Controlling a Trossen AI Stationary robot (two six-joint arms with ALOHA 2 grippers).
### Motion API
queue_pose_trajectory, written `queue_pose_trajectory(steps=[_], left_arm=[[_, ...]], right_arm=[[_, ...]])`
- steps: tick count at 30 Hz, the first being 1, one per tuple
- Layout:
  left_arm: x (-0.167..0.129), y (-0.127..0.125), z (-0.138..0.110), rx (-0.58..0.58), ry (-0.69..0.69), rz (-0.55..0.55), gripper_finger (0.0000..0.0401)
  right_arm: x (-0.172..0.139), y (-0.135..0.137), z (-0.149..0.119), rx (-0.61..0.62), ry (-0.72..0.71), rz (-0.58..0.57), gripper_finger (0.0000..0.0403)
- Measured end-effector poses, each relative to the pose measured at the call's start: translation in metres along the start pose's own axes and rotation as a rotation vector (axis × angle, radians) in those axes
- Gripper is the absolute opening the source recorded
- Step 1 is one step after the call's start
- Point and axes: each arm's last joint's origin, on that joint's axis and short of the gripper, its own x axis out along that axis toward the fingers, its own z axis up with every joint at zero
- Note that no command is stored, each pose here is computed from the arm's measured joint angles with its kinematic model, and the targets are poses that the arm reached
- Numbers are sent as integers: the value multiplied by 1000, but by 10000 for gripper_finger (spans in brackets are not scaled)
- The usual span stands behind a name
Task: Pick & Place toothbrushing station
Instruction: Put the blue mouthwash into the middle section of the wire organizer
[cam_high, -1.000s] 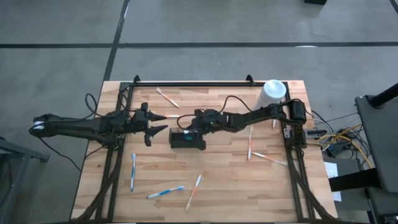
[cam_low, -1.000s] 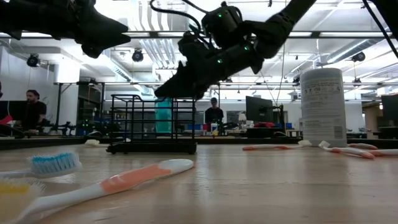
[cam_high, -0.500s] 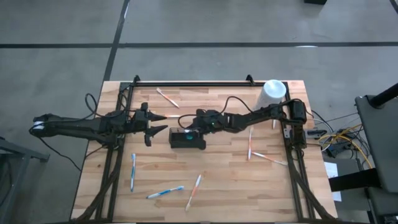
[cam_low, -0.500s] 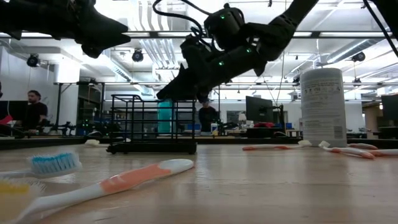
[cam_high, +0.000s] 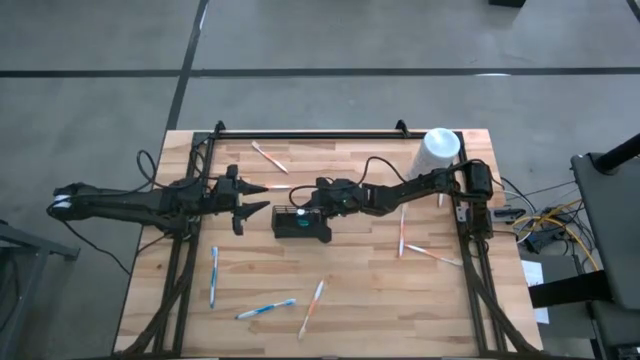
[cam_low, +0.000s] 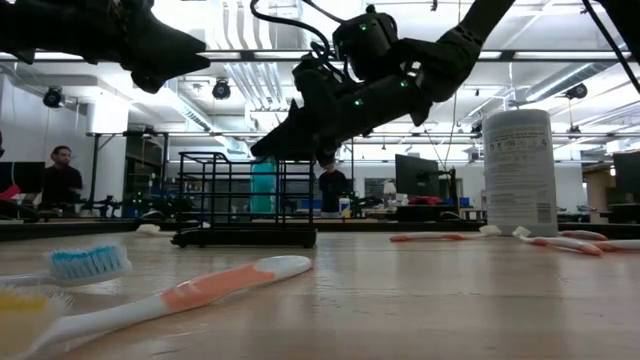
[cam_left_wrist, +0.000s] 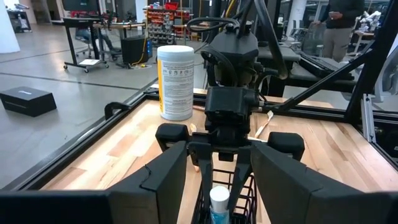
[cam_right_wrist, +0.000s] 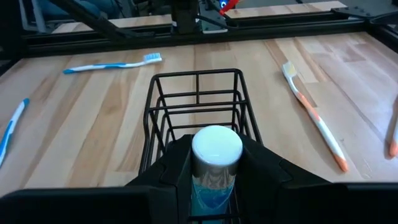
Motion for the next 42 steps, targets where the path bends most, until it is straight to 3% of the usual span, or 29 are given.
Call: queue_pose_trajectory(steps=[7, 16, 31, 42], left_arm=[[0, 0, 0, 0, 0, 0, 186], [0, 0, 0, 1, 0, 0, 187], [0, 0, 0, 1, 0, -1, 186], [0, 0, -1, 2, 6, 0, 187]], right_arm=[[1, 3, 4, -7, 0, 32, 98], [5, 3, 12, 9, 112, 14, 98], [6, 3, 23, 27, 77, 15, 98], [36, 0, 6, 45, 68, 22, 98]])
